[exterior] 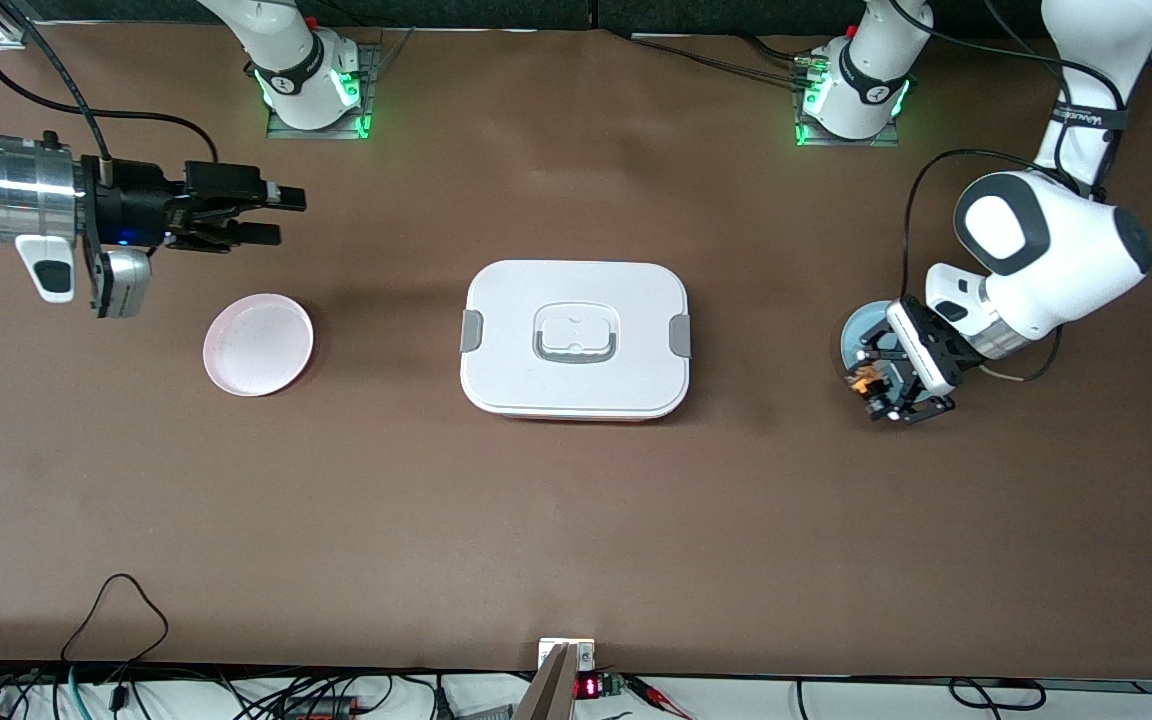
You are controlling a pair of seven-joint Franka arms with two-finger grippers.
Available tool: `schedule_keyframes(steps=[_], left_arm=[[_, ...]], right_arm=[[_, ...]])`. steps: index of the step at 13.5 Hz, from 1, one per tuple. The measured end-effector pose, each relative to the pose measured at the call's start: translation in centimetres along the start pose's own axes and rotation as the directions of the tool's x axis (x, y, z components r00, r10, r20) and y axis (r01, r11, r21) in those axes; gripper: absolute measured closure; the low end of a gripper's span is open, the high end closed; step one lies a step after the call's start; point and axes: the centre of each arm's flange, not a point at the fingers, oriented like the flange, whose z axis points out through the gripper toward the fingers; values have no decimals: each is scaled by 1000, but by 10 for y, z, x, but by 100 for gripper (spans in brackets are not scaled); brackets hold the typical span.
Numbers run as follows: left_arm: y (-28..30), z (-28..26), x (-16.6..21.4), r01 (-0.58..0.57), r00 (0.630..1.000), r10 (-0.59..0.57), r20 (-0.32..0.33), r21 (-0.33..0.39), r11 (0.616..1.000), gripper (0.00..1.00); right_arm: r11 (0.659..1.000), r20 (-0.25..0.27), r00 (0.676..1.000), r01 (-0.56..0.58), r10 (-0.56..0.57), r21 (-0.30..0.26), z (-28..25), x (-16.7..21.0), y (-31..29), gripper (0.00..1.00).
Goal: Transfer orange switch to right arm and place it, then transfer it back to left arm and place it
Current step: 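Grasp the black switch with the left gripper and lift it, then carry the switch over the box while the right gripper reaches toward it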
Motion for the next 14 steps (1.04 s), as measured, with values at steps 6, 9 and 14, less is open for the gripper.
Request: schedule_keyframes(steps=[6,9,14], left_arm=[[23,-2,52,-36,863,-107,-493,-271,962,27],[33,-5,73,-104,730,-134,-671,-303,947,27],[61,8,130,-117,525,-264,-809,-375,920,27]], right_arm=[[992,-62,996,-60,68,114,58,18,-46,0],[974,-38,989,-133,142,184,70,24,-49,0],[927,12,981,-185,192,327,89,33,-55,0]])
